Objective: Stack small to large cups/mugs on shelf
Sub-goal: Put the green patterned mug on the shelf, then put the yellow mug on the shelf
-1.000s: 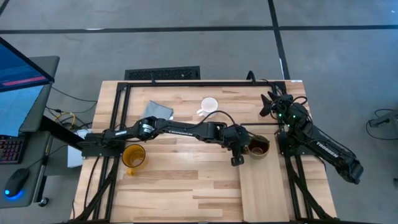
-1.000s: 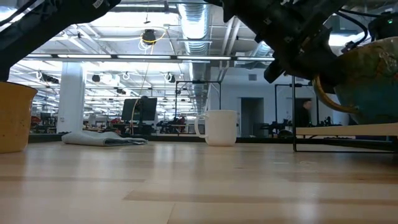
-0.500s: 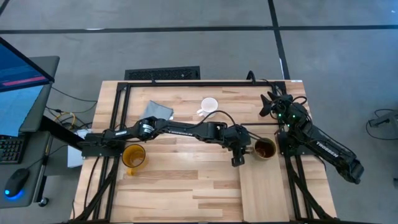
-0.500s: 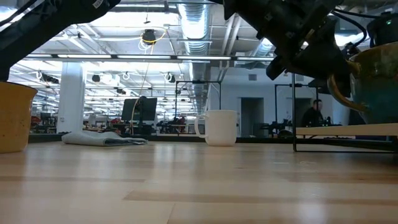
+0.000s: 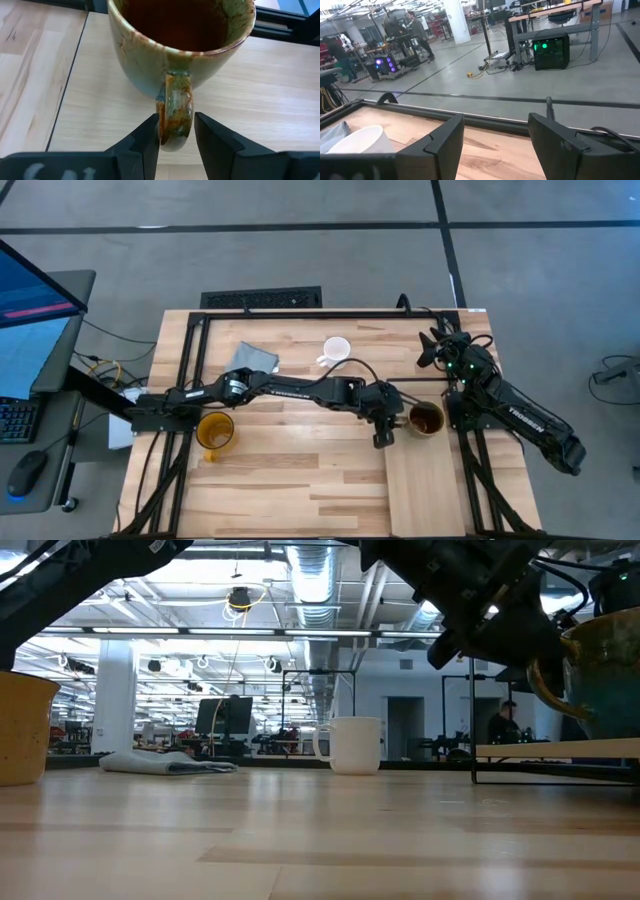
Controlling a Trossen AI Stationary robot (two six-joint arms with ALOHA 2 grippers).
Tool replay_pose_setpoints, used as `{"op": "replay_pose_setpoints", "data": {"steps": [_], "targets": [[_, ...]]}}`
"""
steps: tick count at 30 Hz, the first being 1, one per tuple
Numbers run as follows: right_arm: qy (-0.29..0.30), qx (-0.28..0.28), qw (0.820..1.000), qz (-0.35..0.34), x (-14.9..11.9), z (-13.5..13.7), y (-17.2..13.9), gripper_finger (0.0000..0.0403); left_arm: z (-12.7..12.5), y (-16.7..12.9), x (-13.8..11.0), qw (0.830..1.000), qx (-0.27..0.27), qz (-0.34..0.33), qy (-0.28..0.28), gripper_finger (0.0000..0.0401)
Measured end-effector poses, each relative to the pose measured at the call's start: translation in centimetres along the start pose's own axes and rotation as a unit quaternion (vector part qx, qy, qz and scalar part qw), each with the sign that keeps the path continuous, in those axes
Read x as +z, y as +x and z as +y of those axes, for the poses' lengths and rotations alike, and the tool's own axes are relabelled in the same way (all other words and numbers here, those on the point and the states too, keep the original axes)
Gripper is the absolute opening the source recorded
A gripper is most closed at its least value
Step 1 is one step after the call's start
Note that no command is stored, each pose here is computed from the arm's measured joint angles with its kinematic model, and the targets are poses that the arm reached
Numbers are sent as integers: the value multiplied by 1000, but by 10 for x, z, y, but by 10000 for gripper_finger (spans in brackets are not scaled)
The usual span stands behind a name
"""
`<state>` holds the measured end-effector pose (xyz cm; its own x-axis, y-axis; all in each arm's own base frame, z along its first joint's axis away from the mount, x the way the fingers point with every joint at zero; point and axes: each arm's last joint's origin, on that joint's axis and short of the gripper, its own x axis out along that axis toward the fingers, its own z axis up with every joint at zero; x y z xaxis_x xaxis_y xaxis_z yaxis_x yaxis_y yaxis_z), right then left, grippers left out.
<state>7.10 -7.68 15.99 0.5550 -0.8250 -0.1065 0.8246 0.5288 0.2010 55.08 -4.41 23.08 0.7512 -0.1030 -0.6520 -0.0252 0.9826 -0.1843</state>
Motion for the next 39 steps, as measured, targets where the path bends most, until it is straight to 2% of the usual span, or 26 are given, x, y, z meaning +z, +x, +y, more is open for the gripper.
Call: {"op": "replay_pose_setpoints", "data": {"steps": [16,24,29,32,35,37,39], "targets": [[0,0,1000,0,0,0,0,244,0,-2,-6,999,2,35,-14,113],[0,0,1000,0,0,0,0,244,0,-20,-8,996,18,86,-15,113],[0,0,1000,-1,0,0,0,244,4,-38,-30,973,42,228,-19,113],[1,0,1000,-1,0,0,0,244,6,-52,-46,944,92,316,-9,113],[1,0,1000,-1,0,0,0,244,6,-67,-57,909,146,391,16,113],[1,0,1000,-1,0,0,0,244,4,-76,-57,901,161,403,30,113],[1,0,1000,-1,0,0,0,244,-1,-85,-54,901,158,402,40,113]]}}
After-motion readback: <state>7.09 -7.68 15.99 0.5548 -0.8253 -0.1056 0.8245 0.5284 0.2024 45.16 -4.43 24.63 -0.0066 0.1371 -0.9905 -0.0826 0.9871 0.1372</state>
